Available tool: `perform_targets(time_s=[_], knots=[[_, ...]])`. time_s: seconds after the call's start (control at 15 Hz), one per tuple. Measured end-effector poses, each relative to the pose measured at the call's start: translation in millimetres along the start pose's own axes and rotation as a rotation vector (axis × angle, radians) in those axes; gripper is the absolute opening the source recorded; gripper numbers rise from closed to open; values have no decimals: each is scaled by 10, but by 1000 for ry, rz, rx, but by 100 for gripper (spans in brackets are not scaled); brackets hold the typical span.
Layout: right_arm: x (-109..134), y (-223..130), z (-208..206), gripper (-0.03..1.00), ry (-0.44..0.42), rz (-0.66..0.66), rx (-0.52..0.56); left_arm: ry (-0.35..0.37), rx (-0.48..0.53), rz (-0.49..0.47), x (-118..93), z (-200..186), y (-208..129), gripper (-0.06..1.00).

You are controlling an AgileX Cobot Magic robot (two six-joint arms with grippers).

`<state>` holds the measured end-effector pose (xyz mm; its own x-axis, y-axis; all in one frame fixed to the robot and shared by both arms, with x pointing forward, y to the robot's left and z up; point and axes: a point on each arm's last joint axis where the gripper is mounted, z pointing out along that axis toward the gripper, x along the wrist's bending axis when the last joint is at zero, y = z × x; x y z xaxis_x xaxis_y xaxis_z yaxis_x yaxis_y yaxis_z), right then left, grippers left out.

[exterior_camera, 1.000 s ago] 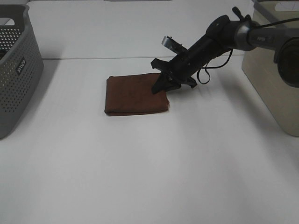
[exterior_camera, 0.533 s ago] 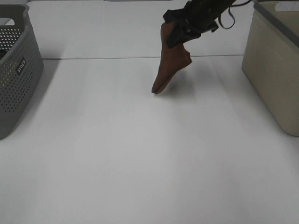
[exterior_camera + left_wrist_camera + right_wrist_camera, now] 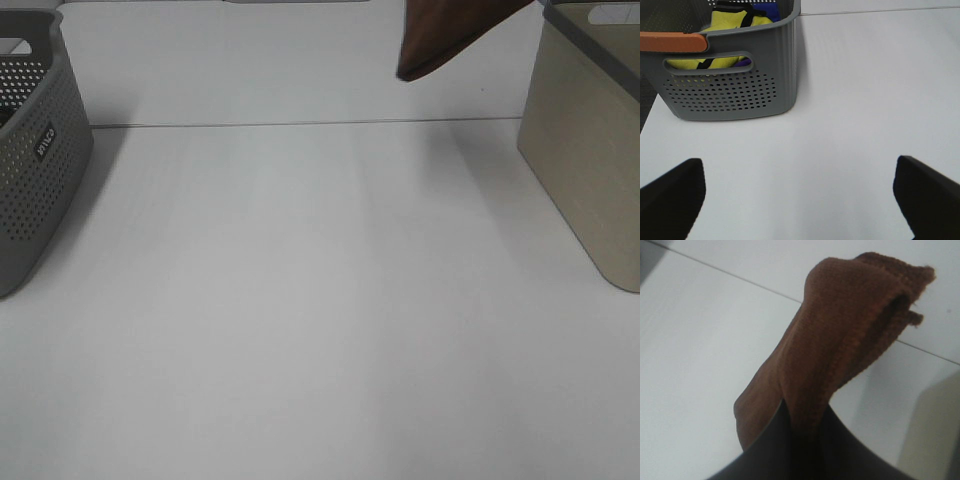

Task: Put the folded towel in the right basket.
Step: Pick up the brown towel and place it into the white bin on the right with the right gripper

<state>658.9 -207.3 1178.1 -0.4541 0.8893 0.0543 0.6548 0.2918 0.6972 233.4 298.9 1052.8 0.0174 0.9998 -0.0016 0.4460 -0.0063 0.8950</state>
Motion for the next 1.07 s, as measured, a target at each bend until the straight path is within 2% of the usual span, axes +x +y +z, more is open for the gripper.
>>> perform_targets(time_s=[0.07, 0.13, 0.2, 0.4, 0.53, 0.67, 0.93, 1.0, 1.07], knots=[[-257, -31, -304, 7, -58, 45, -28, 0, 0, 0, 0, 0, 0, 97], [-257, -31, -304, 7, -58, 45, -28, 0, 0, 0, 0, 0, 0, 97], [-597, -112, -593, 7, -136, 108, -52, 0, 0, 0, 0, 0, 0, 97], [-1135, -342, -796, 7, -240, 230, -29, 0, 0, 0, 0, 0, 0, 97], [-1367, -459, -883, 7, -283, 287, -23, 0, 0, 0, 0, 0, 0, 97], [-1538, -563, -752, 7, -249, 346, 6, 0, 0, 0, 0, 0, 0, 97], [-1785, -766, -109, 7, -145, 433, 100, 0, 0, 0, 0, 0, 0, 97], [-1835, -823, 17, 9, -136, 450, 124, 0, 0, 0, 0, 0, 0, 97], [-1876, -874, 115, 15, -134, 478, 145, 0, 0, 0, 0, 0, 0, 97]])
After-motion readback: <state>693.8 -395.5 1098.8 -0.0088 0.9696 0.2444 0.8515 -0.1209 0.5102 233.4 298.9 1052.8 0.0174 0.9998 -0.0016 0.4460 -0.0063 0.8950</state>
